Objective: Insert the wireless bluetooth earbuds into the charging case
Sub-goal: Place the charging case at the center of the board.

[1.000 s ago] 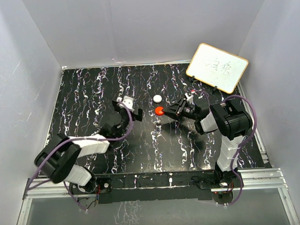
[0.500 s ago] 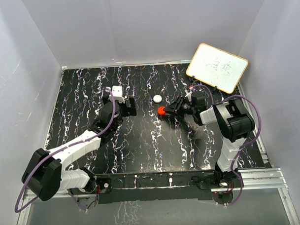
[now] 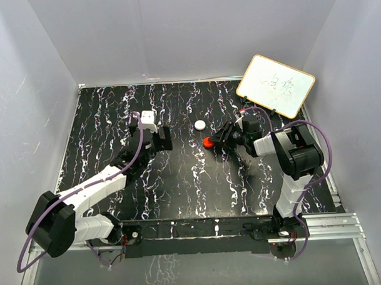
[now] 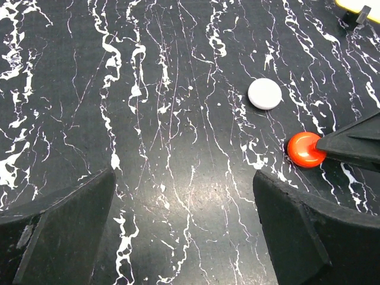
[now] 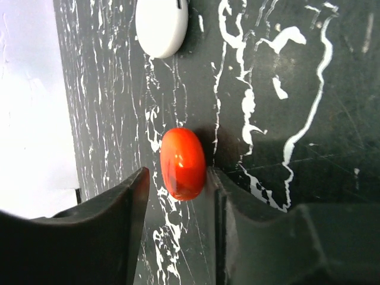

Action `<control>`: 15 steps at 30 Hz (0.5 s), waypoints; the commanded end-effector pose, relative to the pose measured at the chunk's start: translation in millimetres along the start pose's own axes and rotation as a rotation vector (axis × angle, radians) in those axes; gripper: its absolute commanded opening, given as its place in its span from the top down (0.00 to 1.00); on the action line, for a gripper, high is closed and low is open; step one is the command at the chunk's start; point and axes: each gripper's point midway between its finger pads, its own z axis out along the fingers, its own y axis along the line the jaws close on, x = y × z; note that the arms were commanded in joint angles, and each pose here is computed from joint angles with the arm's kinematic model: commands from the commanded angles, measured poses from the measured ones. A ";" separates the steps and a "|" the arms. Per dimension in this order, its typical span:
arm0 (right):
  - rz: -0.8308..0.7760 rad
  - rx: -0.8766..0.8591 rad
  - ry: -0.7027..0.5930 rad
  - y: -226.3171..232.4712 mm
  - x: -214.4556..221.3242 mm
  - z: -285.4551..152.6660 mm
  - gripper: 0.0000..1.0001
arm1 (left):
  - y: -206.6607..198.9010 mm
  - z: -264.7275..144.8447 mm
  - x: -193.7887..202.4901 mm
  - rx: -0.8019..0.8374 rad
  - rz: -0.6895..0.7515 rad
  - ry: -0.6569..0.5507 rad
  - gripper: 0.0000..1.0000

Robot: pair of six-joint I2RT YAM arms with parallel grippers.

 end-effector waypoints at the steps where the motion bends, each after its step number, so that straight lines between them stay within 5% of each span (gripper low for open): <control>1: -0.060 0.011 -0.067 7.6 -20.1 -2.4 0.52 | 1.8 -10.3 -31.5 -0.014 -0.083 -0.034 0.01; 7: -0.070 0.017 -0.085 7.9 -17.2 -12.8 0.28 | 8.8 -16.3 -36.4 -0.043 -0.087 -0.023 0.01; 15: -0.084 0.096 -0.217 13.0 -29.6 -59.7 0.16 | 27.5 -26.6 -30.9 -0.122 -0.134 -0.001 0.02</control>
